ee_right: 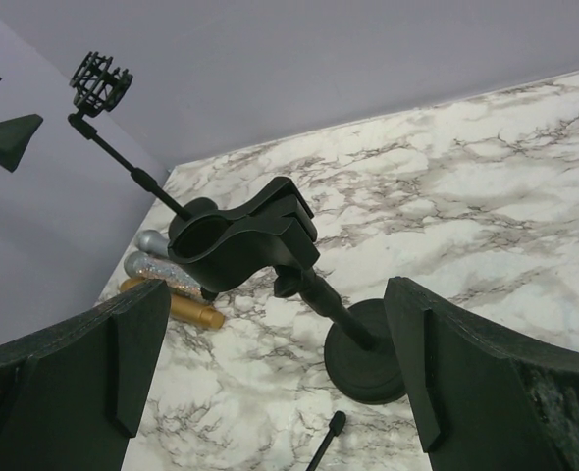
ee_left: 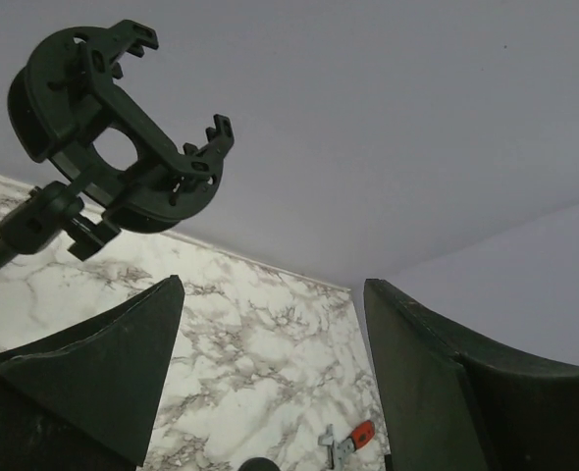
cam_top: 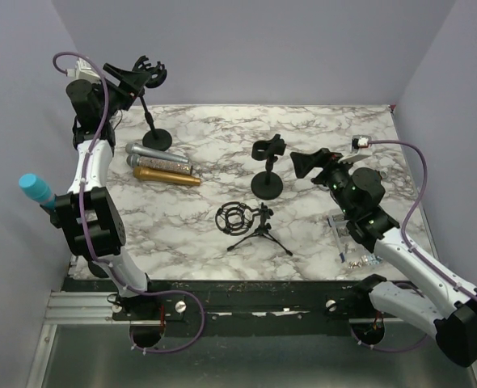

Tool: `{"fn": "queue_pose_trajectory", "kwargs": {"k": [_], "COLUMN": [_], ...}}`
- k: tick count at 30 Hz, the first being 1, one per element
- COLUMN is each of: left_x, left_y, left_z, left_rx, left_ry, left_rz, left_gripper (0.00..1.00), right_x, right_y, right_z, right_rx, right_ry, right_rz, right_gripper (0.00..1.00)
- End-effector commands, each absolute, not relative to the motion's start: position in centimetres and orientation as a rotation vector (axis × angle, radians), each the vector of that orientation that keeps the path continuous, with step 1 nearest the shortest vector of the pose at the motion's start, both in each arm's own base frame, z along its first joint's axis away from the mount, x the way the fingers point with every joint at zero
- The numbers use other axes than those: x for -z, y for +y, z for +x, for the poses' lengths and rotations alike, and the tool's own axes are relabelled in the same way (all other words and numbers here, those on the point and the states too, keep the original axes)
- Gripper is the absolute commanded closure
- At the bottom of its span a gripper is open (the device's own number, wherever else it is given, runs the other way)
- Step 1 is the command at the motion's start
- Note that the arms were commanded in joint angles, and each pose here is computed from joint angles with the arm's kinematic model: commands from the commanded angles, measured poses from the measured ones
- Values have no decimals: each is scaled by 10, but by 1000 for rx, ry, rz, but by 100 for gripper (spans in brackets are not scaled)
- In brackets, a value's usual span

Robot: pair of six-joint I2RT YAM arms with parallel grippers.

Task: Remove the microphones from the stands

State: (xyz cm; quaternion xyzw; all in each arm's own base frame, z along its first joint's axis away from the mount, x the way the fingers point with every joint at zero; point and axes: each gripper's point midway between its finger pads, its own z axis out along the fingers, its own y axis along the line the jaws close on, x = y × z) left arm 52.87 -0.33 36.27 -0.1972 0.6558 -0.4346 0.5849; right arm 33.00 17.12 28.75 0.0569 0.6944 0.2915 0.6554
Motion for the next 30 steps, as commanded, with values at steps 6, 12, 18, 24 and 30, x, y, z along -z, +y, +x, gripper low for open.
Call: {"fn": "queue_pose_trajectory", "kwargs": {"k": [6,12,18,24,30], "left_x": [-358,-341,-319,-311,-299], "left_y": [37,59,75,84,83], "left_z": [559,577,586,598,607], "left_rx": [980,1060,963,902,904], "left_ry": [1472,1433,1478,1498,1511], "left_rz": [-547,-674,-766,-760,-746], "left_gripper": [27,34,35,33,36], "right_x": [-284,-276,-269,-259,-253], "right_y": [166,170,171,175,176], "right_z": [333,338,342,347,351], "right_rx": [-614,-609,-599,-594,-580], "right_ry": [1568,1590,1607,1633,1650], "right_rz": [131,125,125,121,120], "right_gripper": [0,0,0,0,0]}}
